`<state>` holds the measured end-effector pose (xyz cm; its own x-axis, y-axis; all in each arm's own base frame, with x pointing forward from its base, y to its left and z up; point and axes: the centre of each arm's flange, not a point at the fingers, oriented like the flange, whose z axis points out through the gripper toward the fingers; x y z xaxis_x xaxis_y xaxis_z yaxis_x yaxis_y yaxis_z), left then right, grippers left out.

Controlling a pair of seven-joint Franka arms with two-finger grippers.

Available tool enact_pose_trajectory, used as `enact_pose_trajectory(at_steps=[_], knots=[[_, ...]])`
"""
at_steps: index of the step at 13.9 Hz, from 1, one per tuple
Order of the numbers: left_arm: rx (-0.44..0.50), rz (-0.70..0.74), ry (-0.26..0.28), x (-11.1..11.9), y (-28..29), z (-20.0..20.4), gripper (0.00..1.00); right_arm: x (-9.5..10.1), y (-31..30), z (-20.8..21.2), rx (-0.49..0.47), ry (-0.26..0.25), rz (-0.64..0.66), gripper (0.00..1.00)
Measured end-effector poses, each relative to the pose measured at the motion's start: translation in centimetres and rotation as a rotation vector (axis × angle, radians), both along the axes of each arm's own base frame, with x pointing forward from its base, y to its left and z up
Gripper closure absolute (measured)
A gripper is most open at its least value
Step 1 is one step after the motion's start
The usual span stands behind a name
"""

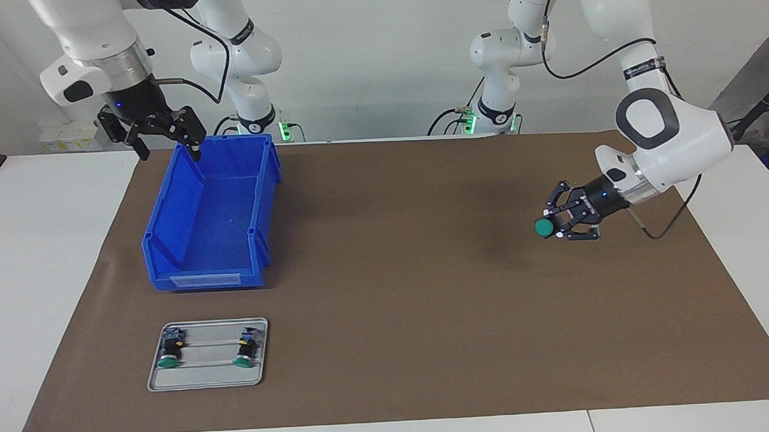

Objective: Place and press button with both arms

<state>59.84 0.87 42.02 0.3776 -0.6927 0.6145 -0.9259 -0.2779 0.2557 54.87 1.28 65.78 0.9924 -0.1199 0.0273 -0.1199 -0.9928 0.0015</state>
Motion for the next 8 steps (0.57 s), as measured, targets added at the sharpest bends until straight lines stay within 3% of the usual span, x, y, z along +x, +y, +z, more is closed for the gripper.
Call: enact_pose_trajectory(at_steps=[3, 8], knots=[[-0.141, 0.018, -0.066, -3.4, 3.2, -2.4, 0.67, 0.0, 0.0, 0.0, 0.000, 0.000, 0.000, 0.00], [-0.418, 0.063, -0.189, -10.4, 1.0, -9.8, 0.67, 0.0, 0.0, 0.0, 0.000, 0.000, 0.000, 0.00]])
